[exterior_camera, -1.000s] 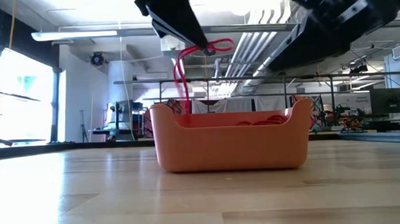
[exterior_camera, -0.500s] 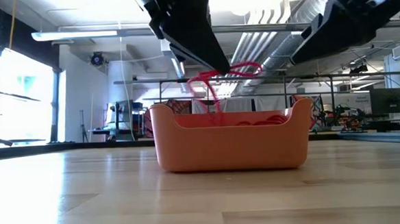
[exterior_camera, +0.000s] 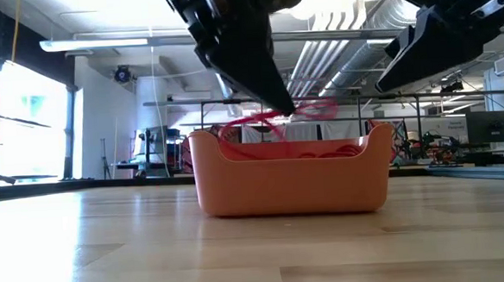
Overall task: Sort rubber bands into baskets
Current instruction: Put the red rubber band into the orange bin
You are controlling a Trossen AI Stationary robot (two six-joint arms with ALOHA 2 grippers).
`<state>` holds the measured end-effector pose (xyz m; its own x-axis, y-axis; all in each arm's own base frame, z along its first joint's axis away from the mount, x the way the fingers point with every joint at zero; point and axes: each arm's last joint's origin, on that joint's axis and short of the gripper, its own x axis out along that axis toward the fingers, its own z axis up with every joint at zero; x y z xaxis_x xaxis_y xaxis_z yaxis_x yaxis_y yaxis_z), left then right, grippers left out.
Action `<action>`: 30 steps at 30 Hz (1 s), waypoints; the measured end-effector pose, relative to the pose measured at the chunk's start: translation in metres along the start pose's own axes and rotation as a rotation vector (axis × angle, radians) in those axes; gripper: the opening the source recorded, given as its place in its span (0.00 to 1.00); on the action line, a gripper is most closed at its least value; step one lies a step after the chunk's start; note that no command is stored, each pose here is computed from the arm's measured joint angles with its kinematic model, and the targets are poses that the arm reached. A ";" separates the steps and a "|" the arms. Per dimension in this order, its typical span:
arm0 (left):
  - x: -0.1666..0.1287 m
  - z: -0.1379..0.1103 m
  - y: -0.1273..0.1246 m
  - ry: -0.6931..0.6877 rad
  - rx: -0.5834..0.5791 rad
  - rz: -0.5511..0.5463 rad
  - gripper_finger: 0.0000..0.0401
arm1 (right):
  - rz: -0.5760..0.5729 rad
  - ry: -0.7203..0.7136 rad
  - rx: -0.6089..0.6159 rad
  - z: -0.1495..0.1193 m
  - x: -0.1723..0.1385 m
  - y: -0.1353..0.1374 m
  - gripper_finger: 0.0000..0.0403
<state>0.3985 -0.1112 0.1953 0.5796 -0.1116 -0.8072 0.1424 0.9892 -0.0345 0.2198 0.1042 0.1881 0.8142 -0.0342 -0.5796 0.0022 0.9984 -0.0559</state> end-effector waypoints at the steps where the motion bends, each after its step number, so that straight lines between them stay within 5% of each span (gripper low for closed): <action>1: 0.000 0.000 0.002 0.006 -0.010 0.008 0.00 | -0.001 0.005 -0.002 -0.001 0.000 0.000 0.00; 7: 0.000 0.000 0.006 0.003 -0.023 0.015 0.05 | 0.017 0.055 0.004 -0.005 0.000 0.000 0.00; 20: 0.002 -0.010 -0.016 -0.001 0.050 0.110 0.35 | 0.031 0.091 0.072 -0.008 0.000 -0.001 0.00; 30: 0.000 -0.022 -0.017 -0.096 0.020 0.122 0.39 | 0.013 0.137 0.092 -0.005 -0.003 -0.001 0.02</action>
<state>0.3785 -0.1257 0.1823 0.6677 0.0002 -0.7444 0.0814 0.9940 0.0732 0.2150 0.1032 0.1860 0.7278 -0.0210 -0.6855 0.0506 0.9984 0.0232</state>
